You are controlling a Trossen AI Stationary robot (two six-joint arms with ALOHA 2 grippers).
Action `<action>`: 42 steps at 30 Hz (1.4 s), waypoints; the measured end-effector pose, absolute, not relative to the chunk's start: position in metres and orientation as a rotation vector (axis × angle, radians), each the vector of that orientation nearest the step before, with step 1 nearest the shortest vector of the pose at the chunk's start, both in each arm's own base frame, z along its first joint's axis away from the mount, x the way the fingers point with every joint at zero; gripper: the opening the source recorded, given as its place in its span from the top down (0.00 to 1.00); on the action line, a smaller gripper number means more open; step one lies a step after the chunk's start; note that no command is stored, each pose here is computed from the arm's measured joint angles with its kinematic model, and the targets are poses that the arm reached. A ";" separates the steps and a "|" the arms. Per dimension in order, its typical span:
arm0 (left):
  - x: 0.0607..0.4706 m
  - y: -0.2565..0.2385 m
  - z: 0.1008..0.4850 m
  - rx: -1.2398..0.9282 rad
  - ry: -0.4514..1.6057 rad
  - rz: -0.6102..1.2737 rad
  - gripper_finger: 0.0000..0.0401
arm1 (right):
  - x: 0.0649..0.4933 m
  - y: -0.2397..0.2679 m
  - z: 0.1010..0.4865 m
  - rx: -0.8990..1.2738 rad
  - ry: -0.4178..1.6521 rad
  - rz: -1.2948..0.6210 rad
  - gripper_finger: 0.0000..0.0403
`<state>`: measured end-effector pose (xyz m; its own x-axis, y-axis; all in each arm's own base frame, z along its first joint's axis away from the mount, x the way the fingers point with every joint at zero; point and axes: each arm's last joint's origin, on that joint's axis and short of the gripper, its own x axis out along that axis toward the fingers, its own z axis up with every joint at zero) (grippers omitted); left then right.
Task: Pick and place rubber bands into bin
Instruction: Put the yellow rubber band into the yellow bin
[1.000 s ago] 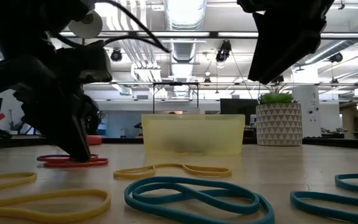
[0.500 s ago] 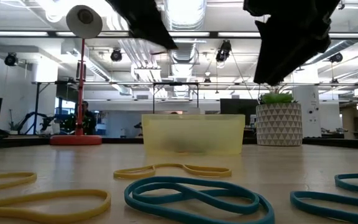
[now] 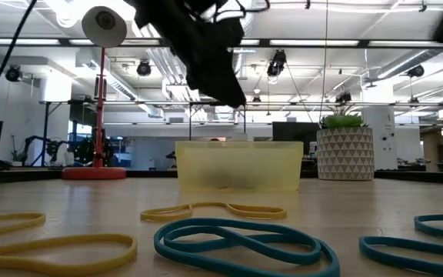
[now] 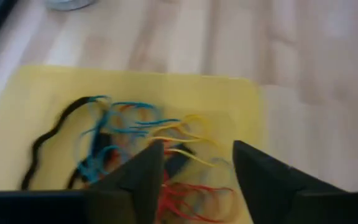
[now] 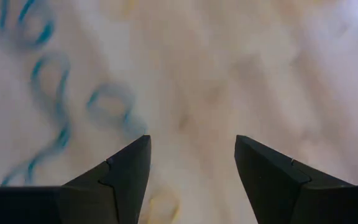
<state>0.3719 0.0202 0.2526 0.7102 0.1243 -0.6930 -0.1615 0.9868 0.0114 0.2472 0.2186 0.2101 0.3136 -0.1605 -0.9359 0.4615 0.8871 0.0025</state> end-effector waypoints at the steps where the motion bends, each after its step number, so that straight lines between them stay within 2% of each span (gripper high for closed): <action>1: 0.370 0.015 0.255 -0.053 0.768 0.129 0.53 | 0.240 0.225 0.210 0.319 1.203 -0.426 0.46; 5: 0.355 -0.013 0.268 -0.077 0.792 0.046 0.45 | 0.215 0.234 0.201 0.516 1.317 -0.591 0.46; 8: 0.341 -0.030 0.277 -0.161 0.781 0.035 0.44 | 0.205 0.234 0.191 0.606 1.404 -0.658 0.46; 13: 0.324 -0.044 0.276 -0.390 0.853 0.126 0.44 | 0.192 0.228 0.167 0.894 1.715 -0.886 0.46; 15: 0.320 -0.049 0.276 -0.414 0.873 0.141 0.44 | 0.193 0.230 0.161 0.992 1.719 -0.876 0.46; 20: 0.315 -0.063 0.274 -0.412 0.916 0.127 0.44 | 0.205 0.243 0.157 1.212 1.650 -0.708 0.46; 28: 0.313 -0.072 0.273 -0.420 0.924 0.118 0.44 | 0.209 0.242 0.151 1.189 1.459 -0.795 0.46; 37: 0.313 -0.073 0.273 -0.420 0.926 0.117 0.44 | 0.208 0.241 0.130 1.107 1.476 -0.862 0.46; 40: 0.313 -0.073 0.273 -0.420 0.926 0.117 0.44 | 0.211 0.244 0.126 1.088 1.482 -0.863 0.50; 42: 0.313 -0.073 0.273 -0.419 0.926 0.117 0.44 | 0.211 0.245 0.122 1.075 1.490 -0.874 0.57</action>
<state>0.3130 -0.0730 0.2727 0.6012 -0.0804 -0.7950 -0.2751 0.9133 -0.3004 0.2111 0.2448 0.1221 -0.0432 0.1759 -0.9835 0.9442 0.3290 0.0174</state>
